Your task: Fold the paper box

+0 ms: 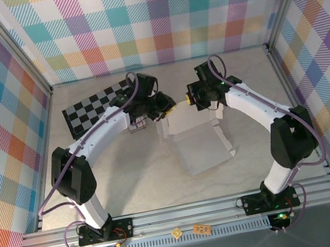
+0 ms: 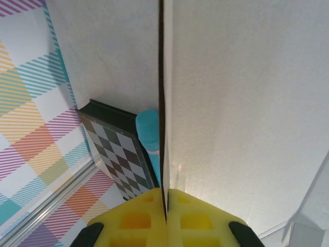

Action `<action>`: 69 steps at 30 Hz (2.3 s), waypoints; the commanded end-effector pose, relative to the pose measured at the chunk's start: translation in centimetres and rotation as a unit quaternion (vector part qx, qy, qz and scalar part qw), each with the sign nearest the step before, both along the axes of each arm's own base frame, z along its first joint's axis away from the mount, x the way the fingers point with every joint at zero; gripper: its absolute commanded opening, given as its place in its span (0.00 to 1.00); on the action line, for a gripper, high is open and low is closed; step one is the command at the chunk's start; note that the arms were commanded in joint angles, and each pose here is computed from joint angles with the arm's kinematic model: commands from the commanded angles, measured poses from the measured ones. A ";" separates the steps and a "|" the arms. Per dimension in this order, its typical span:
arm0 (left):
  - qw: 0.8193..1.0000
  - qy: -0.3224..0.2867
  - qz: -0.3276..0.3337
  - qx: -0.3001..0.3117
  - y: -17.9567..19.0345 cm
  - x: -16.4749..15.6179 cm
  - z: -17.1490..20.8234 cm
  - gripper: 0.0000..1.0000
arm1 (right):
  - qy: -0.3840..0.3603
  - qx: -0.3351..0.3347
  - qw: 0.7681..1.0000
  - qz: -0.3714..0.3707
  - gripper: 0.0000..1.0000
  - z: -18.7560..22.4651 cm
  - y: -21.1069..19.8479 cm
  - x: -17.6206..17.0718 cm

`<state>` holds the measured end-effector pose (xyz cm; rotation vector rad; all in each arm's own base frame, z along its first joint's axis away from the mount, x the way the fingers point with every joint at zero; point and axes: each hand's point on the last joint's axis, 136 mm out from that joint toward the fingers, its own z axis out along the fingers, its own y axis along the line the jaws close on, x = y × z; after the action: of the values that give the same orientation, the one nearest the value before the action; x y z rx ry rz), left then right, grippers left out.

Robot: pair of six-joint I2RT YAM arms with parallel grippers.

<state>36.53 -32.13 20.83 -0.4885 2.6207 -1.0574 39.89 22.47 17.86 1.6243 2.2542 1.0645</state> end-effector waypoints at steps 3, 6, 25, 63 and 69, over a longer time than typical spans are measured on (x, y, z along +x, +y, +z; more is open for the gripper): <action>0.998 -0.065 -0.007 -0.013 -0.4 0.9 3.6 0.32 | -0.013 0.020 1.000 -0.005 0.00 1.6 0.1 -0.5; 0.992 -0.124 0.005 -0.001 1.7 0.5 6.6 0.49 | -0.011 0.019 1.000 -0.019 0.00 1.6 -0.7 -0.2; 0.962 -0.115 0.131 -0.210 7.6 0.0 -5.8 0.09 | 0.058 0.100 0.979 -0.165 0.00 1.8 -5.6 2.7; 0.952 -0.155 0.053 -0.259 0.8 -0.1 -5.4 0.38 | 0.076 0.142 0.967 -0.199 0.00 1.0 -6.8 4.8; 0.966 -0.143 0.026 -0.216 0.0 0.0 -6.6 0.41 | 0.077 0.142 0.968 -0.194 0.00 1.1 -6.6 4.7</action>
<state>36.88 -30.97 12.88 -0.5690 2.0937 -1.5719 44.43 14.98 18.69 2.1907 1.7976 1.1845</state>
